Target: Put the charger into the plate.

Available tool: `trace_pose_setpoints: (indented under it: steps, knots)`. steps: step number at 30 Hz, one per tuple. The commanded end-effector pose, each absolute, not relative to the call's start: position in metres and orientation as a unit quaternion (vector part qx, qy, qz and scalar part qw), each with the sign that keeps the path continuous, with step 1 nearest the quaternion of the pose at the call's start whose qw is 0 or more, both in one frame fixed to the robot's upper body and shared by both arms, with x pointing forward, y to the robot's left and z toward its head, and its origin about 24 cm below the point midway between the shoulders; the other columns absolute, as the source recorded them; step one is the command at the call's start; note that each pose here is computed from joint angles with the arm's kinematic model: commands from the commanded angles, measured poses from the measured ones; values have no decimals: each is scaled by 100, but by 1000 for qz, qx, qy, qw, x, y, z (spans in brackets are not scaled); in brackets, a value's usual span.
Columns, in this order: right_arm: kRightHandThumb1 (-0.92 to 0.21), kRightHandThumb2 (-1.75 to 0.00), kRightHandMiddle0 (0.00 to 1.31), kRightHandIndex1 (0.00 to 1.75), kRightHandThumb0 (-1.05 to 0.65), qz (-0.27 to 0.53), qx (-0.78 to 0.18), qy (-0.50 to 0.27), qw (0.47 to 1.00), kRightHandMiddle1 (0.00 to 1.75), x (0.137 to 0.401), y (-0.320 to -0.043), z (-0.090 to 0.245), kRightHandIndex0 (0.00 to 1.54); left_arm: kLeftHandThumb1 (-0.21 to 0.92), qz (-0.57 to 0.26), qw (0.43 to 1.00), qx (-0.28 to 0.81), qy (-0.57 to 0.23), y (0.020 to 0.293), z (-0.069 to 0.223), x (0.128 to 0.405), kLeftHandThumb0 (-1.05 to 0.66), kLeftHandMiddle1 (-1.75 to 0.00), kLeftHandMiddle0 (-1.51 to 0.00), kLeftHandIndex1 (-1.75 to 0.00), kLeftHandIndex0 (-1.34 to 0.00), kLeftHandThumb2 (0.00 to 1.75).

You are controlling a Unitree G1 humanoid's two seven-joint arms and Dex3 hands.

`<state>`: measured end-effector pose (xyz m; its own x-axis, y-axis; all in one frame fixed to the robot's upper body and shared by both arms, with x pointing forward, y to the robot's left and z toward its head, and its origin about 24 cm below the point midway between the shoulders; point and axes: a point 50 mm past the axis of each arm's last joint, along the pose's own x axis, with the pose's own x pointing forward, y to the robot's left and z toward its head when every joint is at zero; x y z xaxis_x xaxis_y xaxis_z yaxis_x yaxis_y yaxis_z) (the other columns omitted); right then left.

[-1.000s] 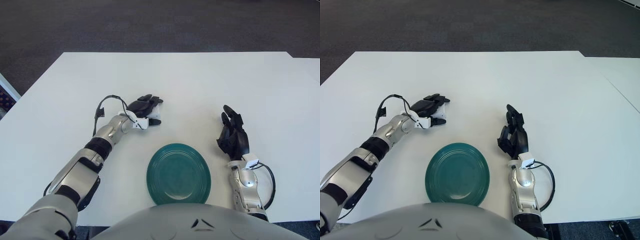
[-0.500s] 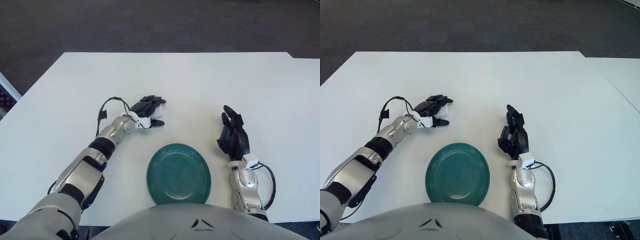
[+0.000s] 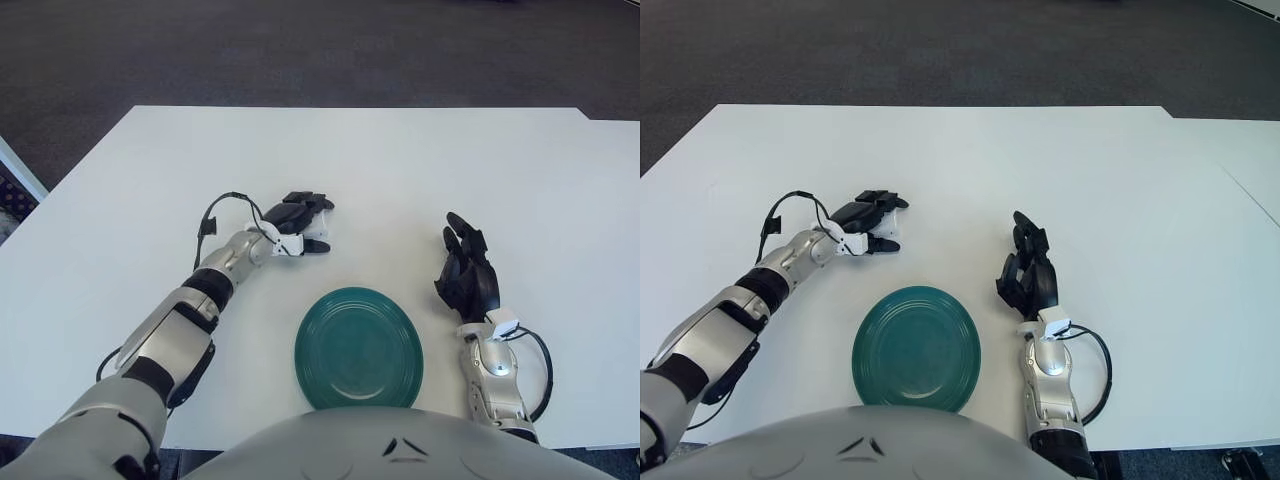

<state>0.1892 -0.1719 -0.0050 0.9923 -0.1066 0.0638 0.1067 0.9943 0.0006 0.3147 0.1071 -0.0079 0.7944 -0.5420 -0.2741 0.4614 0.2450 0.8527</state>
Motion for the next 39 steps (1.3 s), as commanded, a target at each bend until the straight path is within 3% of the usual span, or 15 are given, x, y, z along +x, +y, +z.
trace_pose_setpoints:
  steps: [1,7,11,13,14,15,17,20,26,39]
  knots:
    - [-92,-94,0,1,-87,-64,-16,81,995,65,153,-179,-43,19,92,-402,734,541,82,112,-67,269,-105,-113,0,-104,-12,29]
    - [-92,-94,0,0,-87,-65,-21,79,995,64,153,-181,-42,19,92,-405,725,549,94,113,-70,268,-105,-120,0,-110,-13,29]
    - [-92,-94,0,0,-87,-64,-20,78,995,64,154,-181,-42,18,89,-402,706,575,98,114,-73,268,-88,-152,0,-140,-16,16]
    - [-92,-94,0,0,-87,-64,-19,77,995,64,153,-181,-41,18,86,-396,689,599,98,114,-75,268,-68,-165,-7,-160,-23,12]
    - [-92,-94,0,0,-87,-65,-20,74,995,64,153,-181,-40,18,80,-388,678,617,96,114,-77,268,-63,-167,-13,-159,-30,27]
    - [-92,-94,0,0,-87,-66,-21,72,995,64,153,-181,-40,18,61,-382,672,628,94,115,-78,268,-40,-170,-28,-161,-40,65]
    - [-92,-94,0,0,-87,-67,-25,64,995,63,154,-182,-37,18,38,-366,672,638,85,116,-79,269,-17,-171,-47,-166,-50,109]
    - [-92,-95,0,0,-87,-67,-30,57,996,63,154,-182,-35,18,26,-349,684,637,70,115,-78,269,-5,-166,-59,-172,-54,131]
    - [-92,-95,0,1,-87,-78,-30,50,995,66,154,-183,-33,20,18,-317,718,619,30,116,-74,266,0,-161,-73,-174,-53,143]
    - [-92,-93,0,1,-85,-99,-6,42,994,74,153,-186,-32,22,16,-312,727,612,7,115,-70,269,0,-167,-74,-175,-52,148]
